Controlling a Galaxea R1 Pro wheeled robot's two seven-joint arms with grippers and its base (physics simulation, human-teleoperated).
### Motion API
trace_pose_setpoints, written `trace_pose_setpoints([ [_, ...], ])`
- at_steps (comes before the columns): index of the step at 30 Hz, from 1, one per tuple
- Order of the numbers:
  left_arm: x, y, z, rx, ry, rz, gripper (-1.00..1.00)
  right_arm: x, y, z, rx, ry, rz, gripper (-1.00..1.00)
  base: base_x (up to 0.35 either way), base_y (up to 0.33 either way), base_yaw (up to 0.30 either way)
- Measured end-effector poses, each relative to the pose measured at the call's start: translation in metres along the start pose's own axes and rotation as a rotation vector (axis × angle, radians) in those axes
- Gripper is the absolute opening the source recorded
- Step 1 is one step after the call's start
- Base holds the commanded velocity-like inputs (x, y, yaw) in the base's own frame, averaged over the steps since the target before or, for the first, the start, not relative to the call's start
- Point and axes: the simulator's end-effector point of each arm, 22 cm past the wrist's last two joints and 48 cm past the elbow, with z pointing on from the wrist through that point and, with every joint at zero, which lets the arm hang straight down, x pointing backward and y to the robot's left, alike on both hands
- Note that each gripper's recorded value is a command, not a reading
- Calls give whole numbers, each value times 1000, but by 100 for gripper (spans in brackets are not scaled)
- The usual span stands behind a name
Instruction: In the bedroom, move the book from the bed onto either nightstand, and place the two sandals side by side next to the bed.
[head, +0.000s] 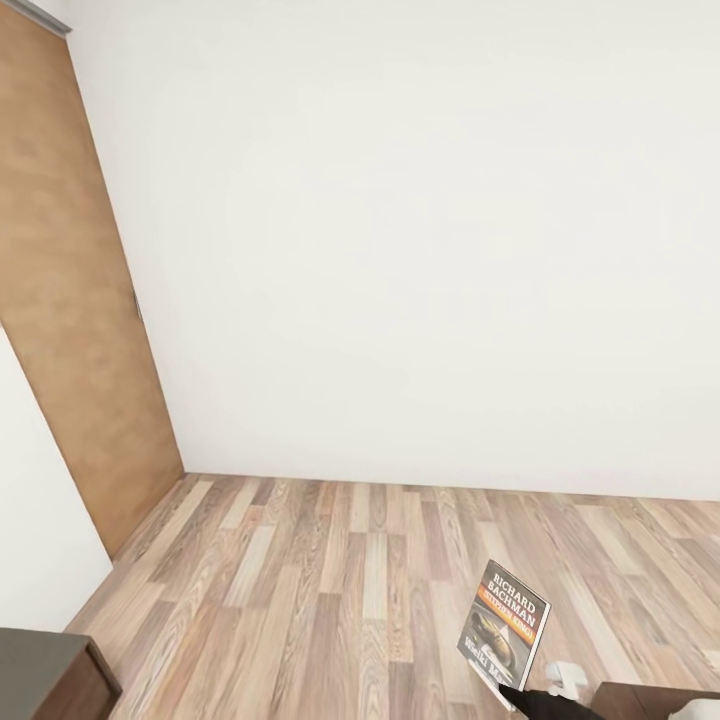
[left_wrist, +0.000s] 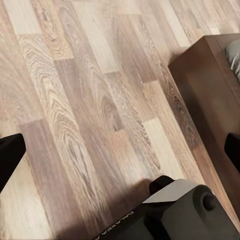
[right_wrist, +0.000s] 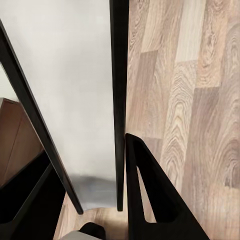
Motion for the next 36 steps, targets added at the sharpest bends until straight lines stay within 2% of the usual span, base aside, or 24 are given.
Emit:
trace_pose_setpoints([
  [23,0,0,0,0,1,0,100,0,1,0,-2,0,1,-100,321,0,-2],
  [36,1,0,0,0,1,0,100,0,1,0,-4,0,0,-100,321,0,-194],
])
